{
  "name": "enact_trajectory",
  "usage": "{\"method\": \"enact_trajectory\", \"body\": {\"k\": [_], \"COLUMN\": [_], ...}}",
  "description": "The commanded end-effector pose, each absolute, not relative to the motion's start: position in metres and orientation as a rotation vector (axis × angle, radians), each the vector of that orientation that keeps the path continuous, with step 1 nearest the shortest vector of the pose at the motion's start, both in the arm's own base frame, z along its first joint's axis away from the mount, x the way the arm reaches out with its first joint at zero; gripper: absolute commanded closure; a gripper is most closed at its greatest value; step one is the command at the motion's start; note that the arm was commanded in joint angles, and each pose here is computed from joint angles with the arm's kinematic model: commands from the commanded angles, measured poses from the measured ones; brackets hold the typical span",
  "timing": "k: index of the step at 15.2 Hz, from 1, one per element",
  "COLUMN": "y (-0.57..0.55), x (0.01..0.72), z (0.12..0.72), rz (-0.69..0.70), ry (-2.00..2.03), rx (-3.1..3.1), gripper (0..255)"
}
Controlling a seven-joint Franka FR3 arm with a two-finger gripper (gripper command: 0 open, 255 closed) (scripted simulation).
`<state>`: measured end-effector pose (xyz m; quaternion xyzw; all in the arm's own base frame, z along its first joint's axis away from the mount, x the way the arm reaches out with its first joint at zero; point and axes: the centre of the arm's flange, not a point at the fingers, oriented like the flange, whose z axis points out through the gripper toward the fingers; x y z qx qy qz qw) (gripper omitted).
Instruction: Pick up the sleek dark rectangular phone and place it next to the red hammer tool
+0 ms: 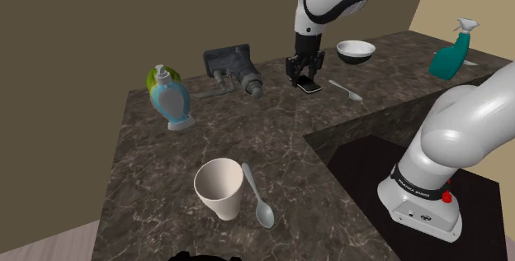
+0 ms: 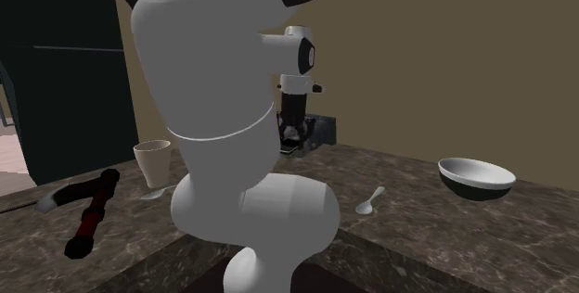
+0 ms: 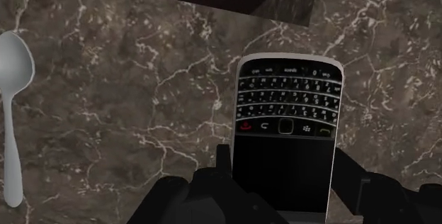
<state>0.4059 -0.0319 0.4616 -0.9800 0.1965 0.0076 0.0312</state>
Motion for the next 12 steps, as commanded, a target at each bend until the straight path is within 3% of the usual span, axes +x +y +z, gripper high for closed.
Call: {"method": "enact_trajectory", "body": {"k": [1,12], "y": [-0.011,0.105], "x": [0.390,0.304], "z": [0.458,0.458], "rz": [0.023,0.023], "ry": [0.607,0.607], "rx": [-3.019,-3.019], "gripper": [255,255]}}
